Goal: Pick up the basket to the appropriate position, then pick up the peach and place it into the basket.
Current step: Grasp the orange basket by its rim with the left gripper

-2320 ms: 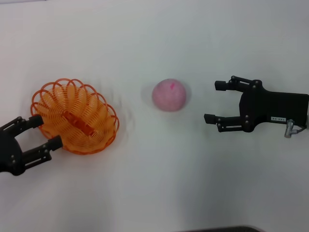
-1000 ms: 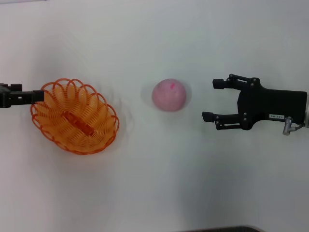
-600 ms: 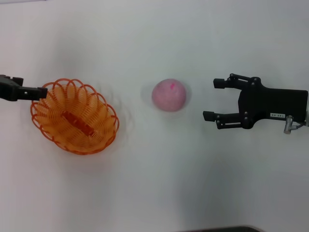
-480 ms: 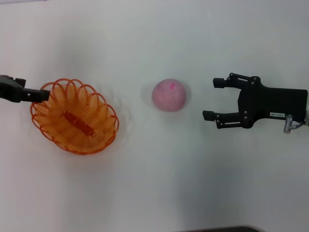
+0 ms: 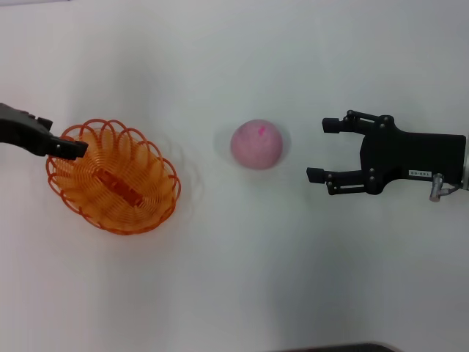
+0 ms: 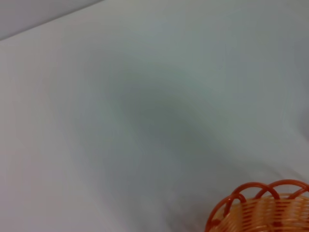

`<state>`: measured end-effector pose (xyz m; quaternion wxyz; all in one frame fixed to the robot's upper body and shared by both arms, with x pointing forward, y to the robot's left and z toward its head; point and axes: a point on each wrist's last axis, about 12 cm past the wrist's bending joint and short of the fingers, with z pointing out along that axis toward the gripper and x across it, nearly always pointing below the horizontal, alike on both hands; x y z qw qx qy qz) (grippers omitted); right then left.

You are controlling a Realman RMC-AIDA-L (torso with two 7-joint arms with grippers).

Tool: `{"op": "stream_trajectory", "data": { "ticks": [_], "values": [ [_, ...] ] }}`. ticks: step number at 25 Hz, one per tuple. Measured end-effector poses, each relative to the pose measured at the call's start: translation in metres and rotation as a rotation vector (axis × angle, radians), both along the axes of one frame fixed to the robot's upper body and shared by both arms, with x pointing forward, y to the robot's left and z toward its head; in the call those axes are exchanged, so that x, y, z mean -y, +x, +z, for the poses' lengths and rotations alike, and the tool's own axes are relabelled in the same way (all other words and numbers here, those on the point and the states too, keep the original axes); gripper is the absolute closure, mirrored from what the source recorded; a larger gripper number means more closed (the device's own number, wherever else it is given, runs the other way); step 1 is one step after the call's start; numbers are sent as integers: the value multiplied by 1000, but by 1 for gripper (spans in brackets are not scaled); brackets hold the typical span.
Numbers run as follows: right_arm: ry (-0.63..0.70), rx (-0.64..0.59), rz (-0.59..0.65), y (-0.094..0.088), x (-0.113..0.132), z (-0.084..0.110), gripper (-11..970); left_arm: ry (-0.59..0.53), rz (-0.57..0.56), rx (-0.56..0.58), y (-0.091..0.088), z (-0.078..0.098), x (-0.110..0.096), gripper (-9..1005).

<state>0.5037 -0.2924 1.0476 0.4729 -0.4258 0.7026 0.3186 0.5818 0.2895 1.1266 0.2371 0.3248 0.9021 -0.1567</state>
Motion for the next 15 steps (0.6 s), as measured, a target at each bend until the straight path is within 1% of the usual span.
{"op": "stream_trajectory", "data": {
  "ticks": [4,11,15],
  "values": [
    [0,0,0,0,0,0,32,29,-18,6,3,-1,6,158],
    [-1,-1,3,0,0,0,34,88,-34,-30,11,-13,15,159],
    [0,-2,3,0,-1,0,35,98,-35,-28,14,-15,17,159]
  ]
}}
